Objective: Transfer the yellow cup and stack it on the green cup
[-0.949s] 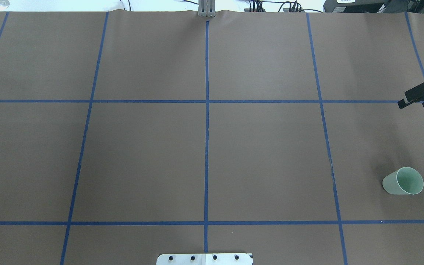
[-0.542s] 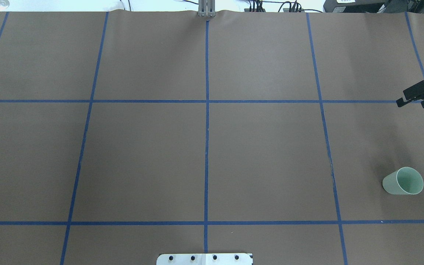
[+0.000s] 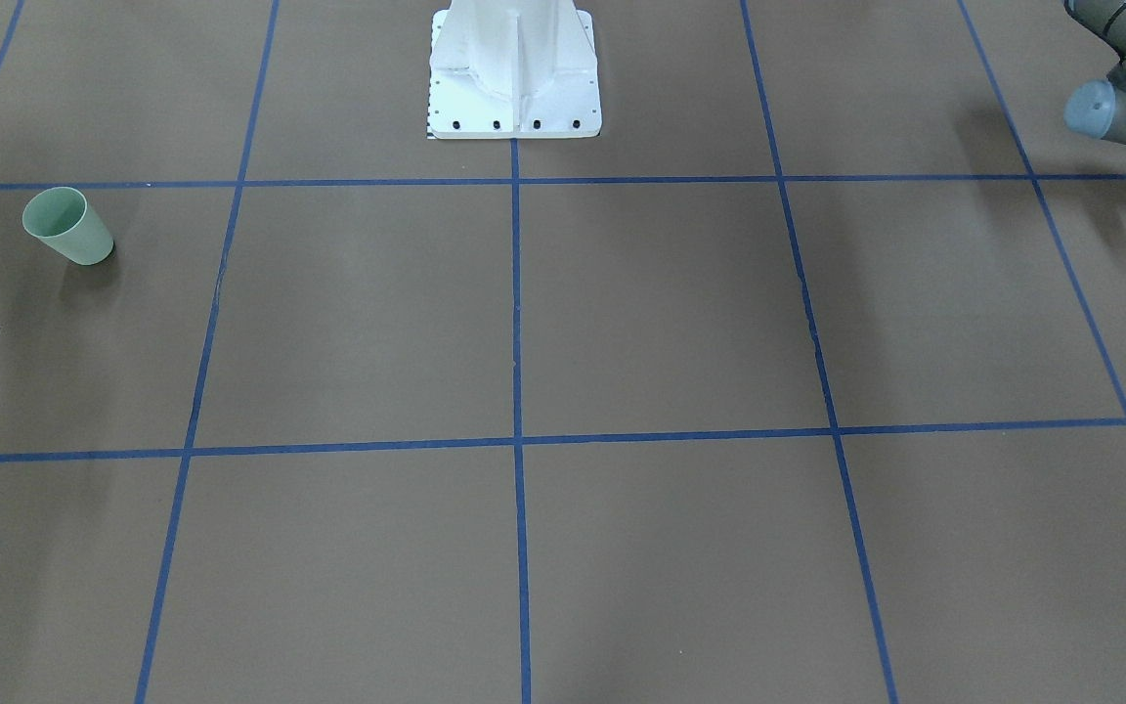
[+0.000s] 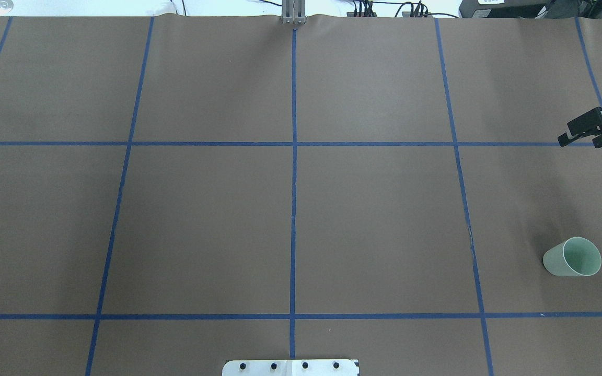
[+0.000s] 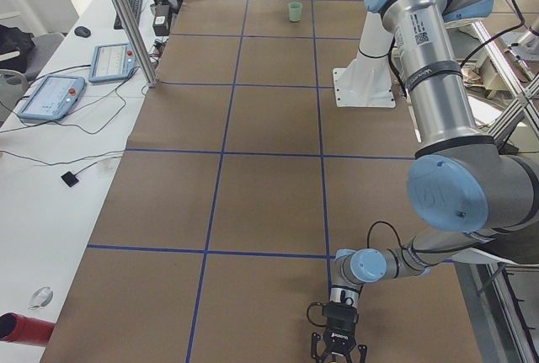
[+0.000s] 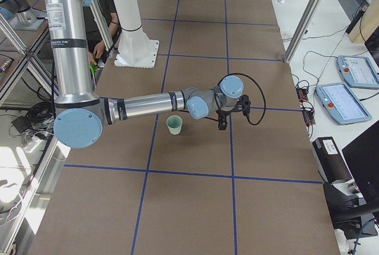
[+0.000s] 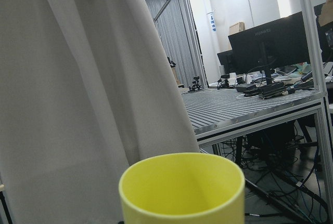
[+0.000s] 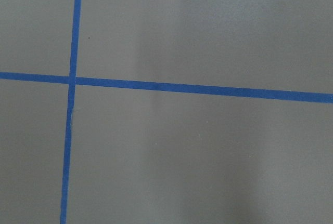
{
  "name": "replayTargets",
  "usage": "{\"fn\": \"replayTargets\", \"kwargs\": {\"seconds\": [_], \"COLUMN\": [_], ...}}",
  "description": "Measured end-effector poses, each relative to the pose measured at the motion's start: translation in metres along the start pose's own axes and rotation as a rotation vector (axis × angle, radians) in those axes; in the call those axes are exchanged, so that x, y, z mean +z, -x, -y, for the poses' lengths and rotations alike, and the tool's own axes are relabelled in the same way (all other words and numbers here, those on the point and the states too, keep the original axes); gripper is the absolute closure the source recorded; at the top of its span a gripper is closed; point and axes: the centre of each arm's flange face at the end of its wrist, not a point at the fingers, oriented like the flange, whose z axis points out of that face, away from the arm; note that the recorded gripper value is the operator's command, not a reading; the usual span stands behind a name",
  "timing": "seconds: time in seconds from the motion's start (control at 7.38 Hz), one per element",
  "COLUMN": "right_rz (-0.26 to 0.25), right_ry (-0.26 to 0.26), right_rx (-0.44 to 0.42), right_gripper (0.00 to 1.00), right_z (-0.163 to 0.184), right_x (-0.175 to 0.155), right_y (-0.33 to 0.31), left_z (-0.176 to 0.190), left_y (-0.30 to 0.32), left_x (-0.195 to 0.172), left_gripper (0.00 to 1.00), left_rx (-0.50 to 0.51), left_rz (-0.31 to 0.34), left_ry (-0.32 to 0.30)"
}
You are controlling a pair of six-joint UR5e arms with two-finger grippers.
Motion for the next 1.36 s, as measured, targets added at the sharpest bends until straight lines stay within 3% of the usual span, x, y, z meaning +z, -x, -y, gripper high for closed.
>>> {"fn": "replayTargets", "kwargs": {"seconds": [0.41,0.81,1.08,1.36], "right_rz": [0.038,0.045,0.044,0.045], "right_ry": [0.019,0.027,0.028,0.029], "right_rx": [0.002,0.008,0.009,0.016], "right_gripper": [0.0,0.0,0.0,0.0], "right_z": [-0.003,-0.005,-0.004,-0.004], "right_x": [-0.001,0.001,0.002,0.002], "right_y": [0.004,0.002,0.001,0.001], "left_z": [0.001,0.004,0.022,0.078], "left_y": [-0.005,-0.024,-0.077,-0.171], "left_x": [-0.001,-0.013,-0.031,-0.047], "left_gripper": [0.41,0.41,0.41,0.41], "left_rx": [0.01,0.014,-0.029,-0.069], "left_rz": [0.036,0.048,0.038,-0.023], "left_ry": [-0.01,0.025,0.054,0.007]}}
